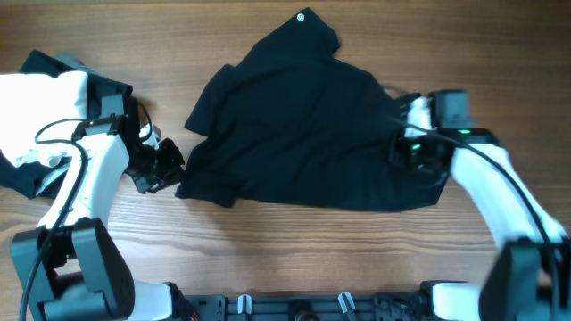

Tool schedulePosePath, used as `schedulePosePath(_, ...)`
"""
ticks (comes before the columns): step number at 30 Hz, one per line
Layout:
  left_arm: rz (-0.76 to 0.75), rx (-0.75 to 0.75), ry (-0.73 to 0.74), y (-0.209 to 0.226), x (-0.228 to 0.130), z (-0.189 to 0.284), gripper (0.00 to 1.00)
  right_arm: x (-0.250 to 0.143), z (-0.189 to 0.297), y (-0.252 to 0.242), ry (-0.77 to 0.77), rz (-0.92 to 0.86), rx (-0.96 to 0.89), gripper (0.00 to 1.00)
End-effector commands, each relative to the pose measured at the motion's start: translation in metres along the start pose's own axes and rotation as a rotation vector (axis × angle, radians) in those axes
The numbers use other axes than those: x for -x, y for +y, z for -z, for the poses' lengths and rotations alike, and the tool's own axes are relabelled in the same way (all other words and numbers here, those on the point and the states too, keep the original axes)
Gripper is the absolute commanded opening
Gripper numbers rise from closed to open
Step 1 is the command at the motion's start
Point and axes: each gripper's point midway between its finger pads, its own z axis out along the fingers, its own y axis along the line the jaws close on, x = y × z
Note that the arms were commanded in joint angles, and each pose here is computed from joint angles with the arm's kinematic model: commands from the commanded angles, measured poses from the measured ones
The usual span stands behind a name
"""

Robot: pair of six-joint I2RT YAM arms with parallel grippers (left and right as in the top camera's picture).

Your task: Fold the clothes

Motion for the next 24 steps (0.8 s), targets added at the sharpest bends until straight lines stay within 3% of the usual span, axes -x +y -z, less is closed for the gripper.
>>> schedulePosePath(1, -0.056, -0.06, -0.011, -0.015, 0.004, 0.015, 0.15, 0.057, 0.095, -0.024, -0.311, -0.074, -0.158, 0.04)
schedulePosePath(5, -0.108, -0.072, -0.007, -0.018, 0.003, 0.017, 0.25, 0.071, 0.175, -0.041, -0.514, -0.137, -0.217, 0.04)
schedulePosePath(8, -0.108, -0.072, -0.007, -0.018, 0.003, 0.017, 0.35, 0.066, 0.199, -0.034, -0.565, -0.135, -0.173, 0.04)
schedulePosePath(11, -0.138, -0.125, 0.022, -0.033, -0.006, 0.016, 0.39, 0.056, 0.195, -0.033, -0.524, -0.139, -0.165, 0.04)
schedulePosePath(18, -0.464, -0.208, 0.055, -0.107, -0.046, -0.004, 0.47, 0.056, 0.17, -0.048, -0.431, -0.182, -0.195, 0.04)
schedulePosePath(20, -0.558, -0.214, 0.057, -0.132, -0.063, -0.015, 0.54, 0.057, 0.162, -0.051, -0.405, -0.191, -0.199, 0.04)
schedulePosePath(24, -0.593, -0.189, 0.07, -0.164, -0.09, -0.045, 0.61, 0.057, 0.15, -0.057, -0.362, -0.205, -0.205, 0.04)
